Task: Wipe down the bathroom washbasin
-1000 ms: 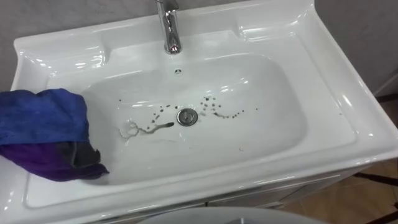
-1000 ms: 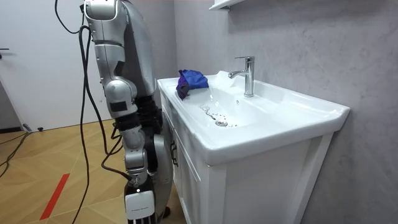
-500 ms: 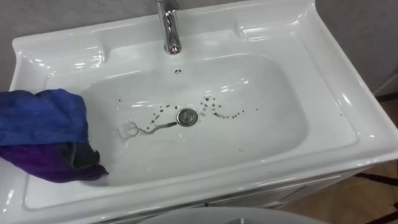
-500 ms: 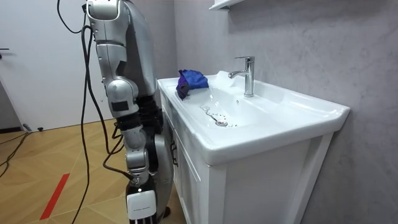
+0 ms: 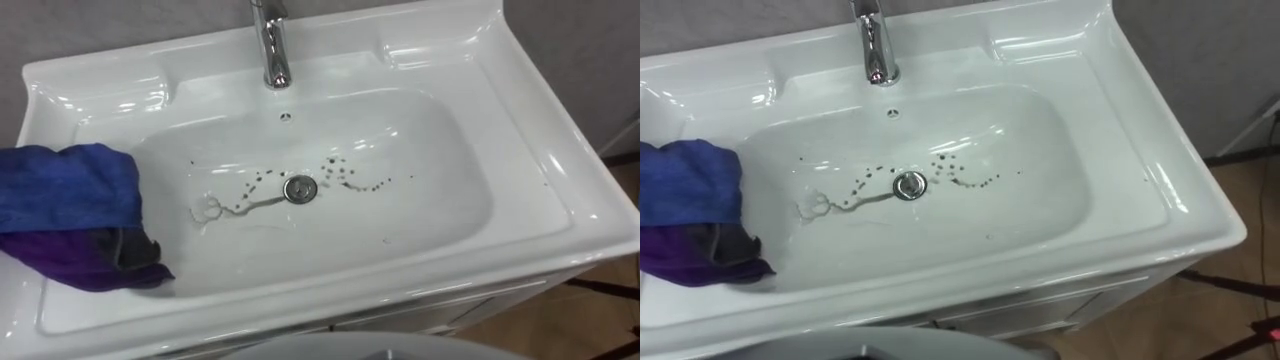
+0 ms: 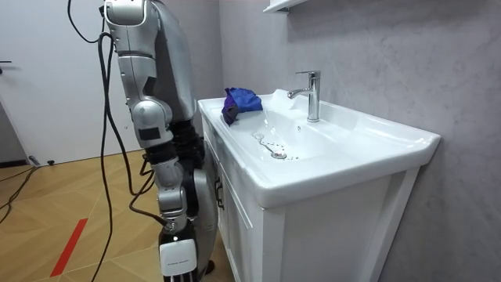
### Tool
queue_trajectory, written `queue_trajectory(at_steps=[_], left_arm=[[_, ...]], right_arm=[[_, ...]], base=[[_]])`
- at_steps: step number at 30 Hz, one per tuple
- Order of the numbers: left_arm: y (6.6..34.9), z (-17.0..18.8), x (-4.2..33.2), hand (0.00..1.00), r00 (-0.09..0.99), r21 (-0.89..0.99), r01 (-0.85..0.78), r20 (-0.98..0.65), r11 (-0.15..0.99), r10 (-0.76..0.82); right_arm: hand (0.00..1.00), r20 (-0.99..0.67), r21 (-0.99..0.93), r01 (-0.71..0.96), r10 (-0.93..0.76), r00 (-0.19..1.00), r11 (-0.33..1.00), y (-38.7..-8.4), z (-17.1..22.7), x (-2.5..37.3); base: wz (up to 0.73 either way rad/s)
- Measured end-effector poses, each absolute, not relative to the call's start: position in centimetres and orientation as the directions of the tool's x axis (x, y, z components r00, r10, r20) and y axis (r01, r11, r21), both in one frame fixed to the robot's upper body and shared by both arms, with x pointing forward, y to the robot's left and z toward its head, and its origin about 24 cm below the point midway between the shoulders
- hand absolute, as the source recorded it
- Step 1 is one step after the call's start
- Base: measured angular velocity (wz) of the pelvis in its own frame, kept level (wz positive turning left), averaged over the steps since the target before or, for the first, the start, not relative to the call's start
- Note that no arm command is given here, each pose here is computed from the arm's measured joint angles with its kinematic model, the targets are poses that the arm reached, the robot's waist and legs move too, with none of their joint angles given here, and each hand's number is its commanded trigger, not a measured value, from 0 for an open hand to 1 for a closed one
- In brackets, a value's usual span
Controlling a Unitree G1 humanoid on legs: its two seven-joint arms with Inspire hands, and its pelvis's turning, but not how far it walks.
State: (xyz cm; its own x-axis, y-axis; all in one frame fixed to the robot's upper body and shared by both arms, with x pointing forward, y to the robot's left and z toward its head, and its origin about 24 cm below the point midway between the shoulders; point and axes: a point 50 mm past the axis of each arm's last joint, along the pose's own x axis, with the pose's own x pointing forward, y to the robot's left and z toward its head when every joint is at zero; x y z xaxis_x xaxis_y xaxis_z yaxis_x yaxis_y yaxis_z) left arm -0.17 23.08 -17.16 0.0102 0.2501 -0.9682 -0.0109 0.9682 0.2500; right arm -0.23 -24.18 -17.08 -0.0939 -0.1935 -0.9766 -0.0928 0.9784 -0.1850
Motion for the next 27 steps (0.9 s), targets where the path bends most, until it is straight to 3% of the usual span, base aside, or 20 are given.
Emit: queue_trajectory(at_steps=[6, 12, 20, 23, 27], left_arm=[[23.5, -17.0, -1.9, 0.00, -0.041, 0.309, -0.149, -0.951, 0.939, 0.306], [25.0, -16.5, -3.1, 0.00, -0.111, 0.409, -0.403, -0.910, 0.819, 0.400], [27.8, -15.3, -2.9, 0.00, -0.194, 0.479, -0.744, -0.822, 0.466, 0.535], [28.9, -14.5, -3.0, 0.00, -0.244, 0.498, -0.806, -0.772, 0.321, 0.586], [30.1, -13.7, -3.2, 0.00, -0.291, 0.526, -0.823, -0.713, 0.213, 0.638]], right_arm=[[0.00, -0.976, -0.190, -0.055, -0.195, -0.095, 0.980, -24.2, -17.1, -0.3], [0.00, -0.973, -0.201, -0.009, -0.201, -0.117, 0.980, -24.2, -17.0, -0.7], [0.00, -0.964, -0.244, -0.013, -0.244, -0.104, 0.970, -25.6, -16.7, -0.7], [0.00, -0.960, -0.269, 0.024, -0.266, -0.091, 0.963, -26.1, -16.6, -0.6], [0.00, -0.957, -0.290, 0.069, -0.287, -0.050, 0.955, -26.6, -16.4, -0.1]], base=[[0.00], [0.00], [0.06], [0.09], [0.10]])
